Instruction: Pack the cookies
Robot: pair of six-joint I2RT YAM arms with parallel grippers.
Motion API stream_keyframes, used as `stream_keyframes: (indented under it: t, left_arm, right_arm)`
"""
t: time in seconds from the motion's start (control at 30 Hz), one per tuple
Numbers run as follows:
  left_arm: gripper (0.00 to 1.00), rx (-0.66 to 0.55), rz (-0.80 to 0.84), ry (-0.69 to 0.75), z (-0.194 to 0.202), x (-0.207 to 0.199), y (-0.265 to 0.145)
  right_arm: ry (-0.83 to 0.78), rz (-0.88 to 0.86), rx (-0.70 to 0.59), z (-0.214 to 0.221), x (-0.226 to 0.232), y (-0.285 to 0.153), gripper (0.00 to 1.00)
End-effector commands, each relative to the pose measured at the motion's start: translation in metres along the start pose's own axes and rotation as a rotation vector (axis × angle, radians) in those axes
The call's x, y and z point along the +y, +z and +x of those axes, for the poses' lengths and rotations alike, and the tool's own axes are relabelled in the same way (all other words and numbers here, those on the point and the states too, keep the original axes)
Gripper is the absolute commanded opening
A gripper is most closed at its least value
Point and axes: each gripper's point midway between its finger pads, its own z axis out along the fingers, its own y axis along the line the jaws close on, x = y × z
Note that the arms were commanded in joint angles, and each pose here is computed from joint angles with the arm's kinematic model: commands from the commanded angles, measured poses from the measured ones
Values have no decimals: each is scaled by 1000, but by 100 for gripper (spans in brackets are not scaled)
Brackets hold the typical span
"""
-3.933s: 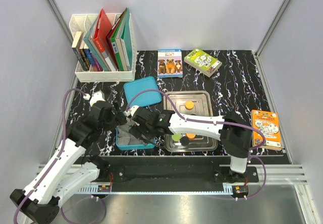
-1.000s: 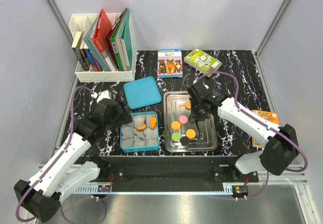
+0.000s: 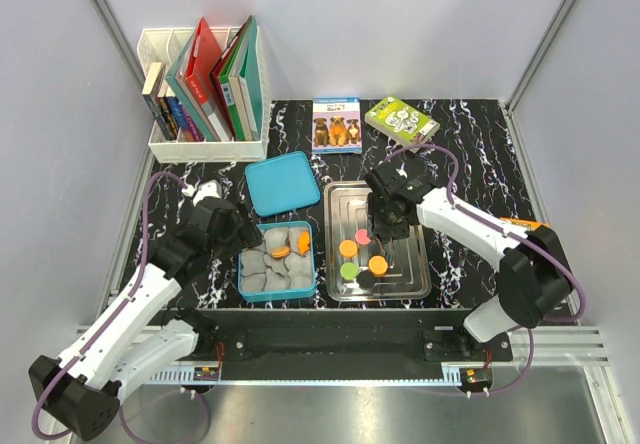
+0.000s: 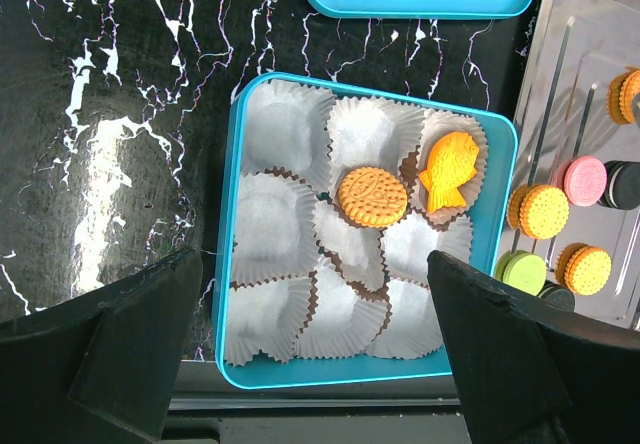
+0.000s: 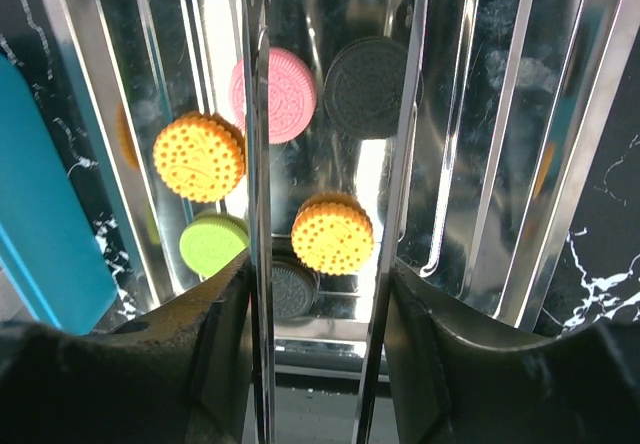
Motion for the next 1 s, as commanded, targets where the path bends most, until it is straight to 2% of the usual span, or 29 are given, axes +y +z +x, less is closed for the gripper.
stream_keyframes:
  t: [0.0,0.13,0.5,0.73,0.97]
  left_arm:
    - [99,-24,39,1,-7,-9,1]
    - [99,-26,33,2,-6,-8,2]
    - [99,-28,28,2,-7,-7,2]
    - [99,-29,29,-1,-6,-6,2]
    - [99,-32,32,-4,-8,-7,1]
  right_arm:
    - [-2,7,-41,-16,-1,8,56]
    - [3,6,-32,-18,-2,16,59]
    - [23,-22,13,-9,-2,30,57]
    - [34,-53,27,-3,0,30,48]
    - [49,-109,-4,-8,8,9,43]
